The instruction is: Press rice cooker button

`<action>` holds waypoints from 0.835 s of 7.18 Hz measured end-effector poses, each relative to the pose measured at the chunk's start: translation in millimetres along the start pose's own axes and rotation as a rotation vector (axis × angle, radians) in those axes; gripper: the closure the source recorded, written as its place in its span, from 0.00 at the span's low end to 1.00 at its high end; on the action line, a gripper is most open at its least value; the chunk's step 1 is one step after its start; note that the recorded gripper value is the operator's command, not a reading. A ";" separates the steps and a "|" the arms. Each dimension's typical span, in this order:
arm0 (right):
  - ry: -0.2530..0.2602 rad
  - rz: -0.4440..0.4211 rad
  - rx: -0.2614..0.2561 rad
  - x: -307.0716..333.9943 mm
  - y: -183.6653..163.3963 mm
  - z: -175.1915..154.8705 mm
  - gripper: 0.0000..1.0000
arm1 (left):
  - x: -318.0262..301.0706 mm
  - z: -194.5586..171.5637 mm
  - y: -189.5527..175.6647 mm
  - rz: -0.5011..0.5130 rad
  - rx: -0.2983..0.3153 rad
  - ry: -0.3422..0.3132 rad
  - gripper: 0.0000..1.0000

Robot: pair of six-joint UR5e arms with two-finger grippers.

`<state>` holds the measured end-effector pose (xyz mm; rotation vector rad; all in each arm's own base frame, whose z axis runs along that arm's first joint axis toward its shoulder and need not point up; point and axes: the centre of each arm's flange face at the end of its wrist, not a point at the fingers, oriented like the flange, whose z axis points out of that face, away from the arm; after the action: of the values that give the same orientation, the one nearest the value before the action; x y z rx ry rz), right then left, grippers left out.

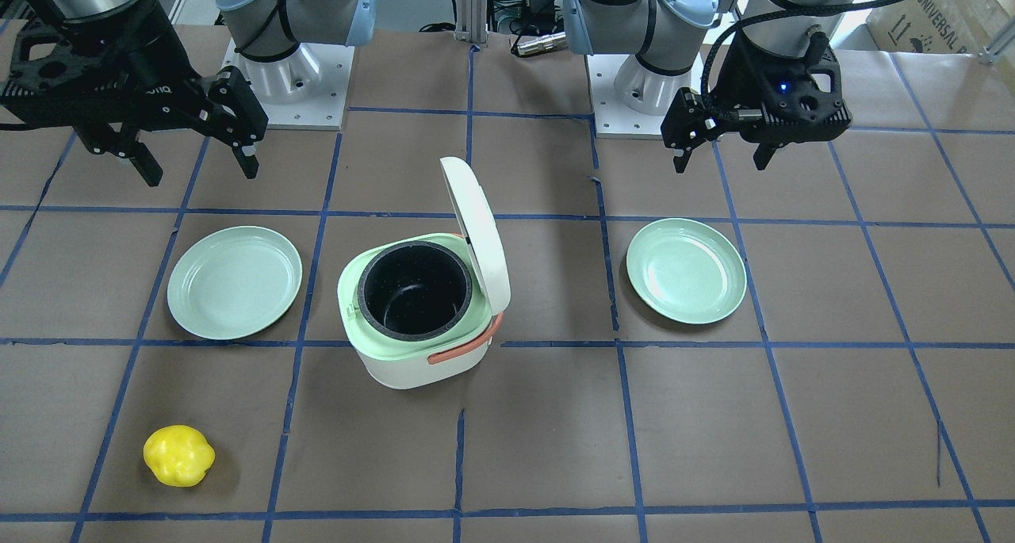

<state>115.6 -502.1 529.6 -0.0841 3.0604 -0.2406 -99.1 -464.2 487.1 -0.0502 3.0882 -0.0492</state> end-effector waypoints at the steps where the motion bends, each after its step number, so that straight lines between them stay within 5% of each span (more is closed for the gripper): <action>1: 0.010 -0.001 -0.004 0.8 1.7 1.6 0.00 | 0.0 0.0 0.0 0.000 0.000 0.000 0.00; 6: 0.044 0.007 -0.050 5.9 7.6 22.5 0.00 | 0.0 0.0 0.0 0.000 0.000 0.000 0.00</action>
<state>111.1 -498.4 505.9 -0.0718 3.1104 -0.1683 -99.1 -464.2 487.1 -0.0502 3.0882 -0.0493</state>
